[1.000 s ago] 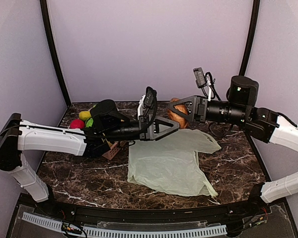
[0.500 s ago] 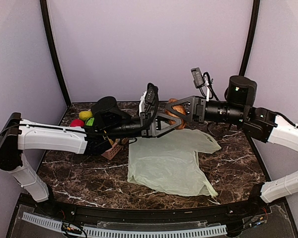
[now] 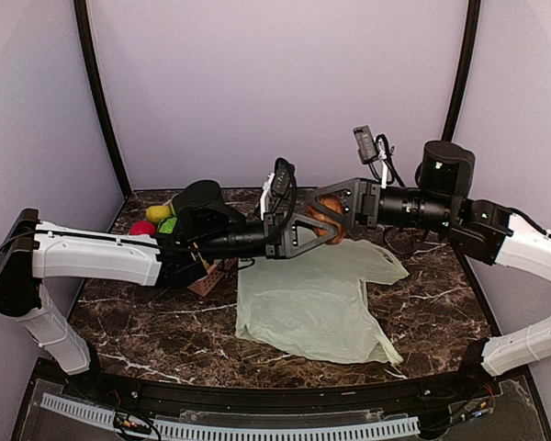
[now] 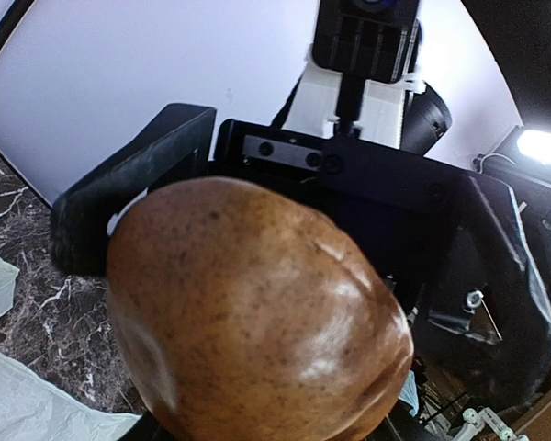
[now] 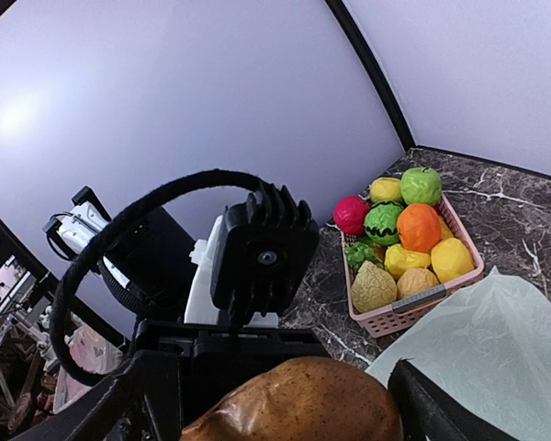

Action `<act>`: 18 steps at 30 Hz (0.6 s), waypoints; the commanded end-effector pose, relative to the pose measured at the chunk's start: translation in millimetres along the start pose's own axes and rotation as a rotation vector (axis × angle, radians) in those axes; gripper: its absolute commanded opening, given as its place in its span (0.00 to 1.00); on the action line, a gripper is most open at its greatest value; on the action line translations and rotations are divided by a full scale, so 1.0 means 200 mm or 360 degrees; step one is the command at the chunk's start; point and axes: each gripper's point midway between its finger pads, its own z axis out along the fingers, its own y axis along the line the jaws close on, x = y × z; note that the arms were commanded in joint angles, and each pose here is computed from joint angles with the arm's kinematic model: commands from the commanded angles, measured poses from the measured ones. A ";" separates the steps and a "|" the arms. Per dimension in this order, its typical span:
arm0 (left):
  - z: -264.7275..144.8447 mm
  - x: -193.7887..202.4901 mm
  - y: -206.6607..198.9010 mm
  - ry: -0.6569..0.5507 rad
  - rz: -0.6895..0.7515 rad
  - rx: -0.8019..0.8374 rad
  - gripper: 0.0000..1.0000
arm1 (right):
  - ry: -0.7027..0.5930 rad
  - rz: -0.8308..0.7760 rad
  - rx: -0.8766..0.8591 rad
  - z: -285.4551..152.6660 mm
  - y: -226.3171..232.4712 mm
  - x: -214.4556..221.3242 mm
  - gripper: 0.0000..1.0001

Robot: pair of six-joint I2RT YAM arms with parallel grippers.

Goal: Untie the knot of the plastic bag and take out the fruit
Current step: Pass from the right arm to the left

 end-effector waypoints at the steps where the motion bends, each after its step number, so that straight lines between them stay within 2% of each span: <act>1: -0.02 -0.02 0.00 -0.0003 0.0071 -0.0095 0.36 | -0.0068 -0.0029 -0.0004 -0.03 0.03 -0.04 0.94; 4: -0.03 -0.01 0.01 0.0008 0.0086 -0.0123 0.34 | -0.0102 -0.0038 0.0049 -0.05 0.02 -0.06 0.98; 12: -0.10 0.04 0.06 0.0061 0.0096 -0.0268 0.32 | -0.0231 -0.0001 0.0348 -0.16 -0.12 -0.11 0.99; 15: -0.20 0.06 0.17 0.0123 0.0101 -0.0477 0.31 | -0.0246 0.0012 0.0436 -0.20 -0.17 -0.10 0.99; 18: -0.38 0.06 0.28 0.0178 0.0060 -0.0700 0.31 | -0.0251 0.0017 0.0482 -0.22 -0.19 -0.09 0.99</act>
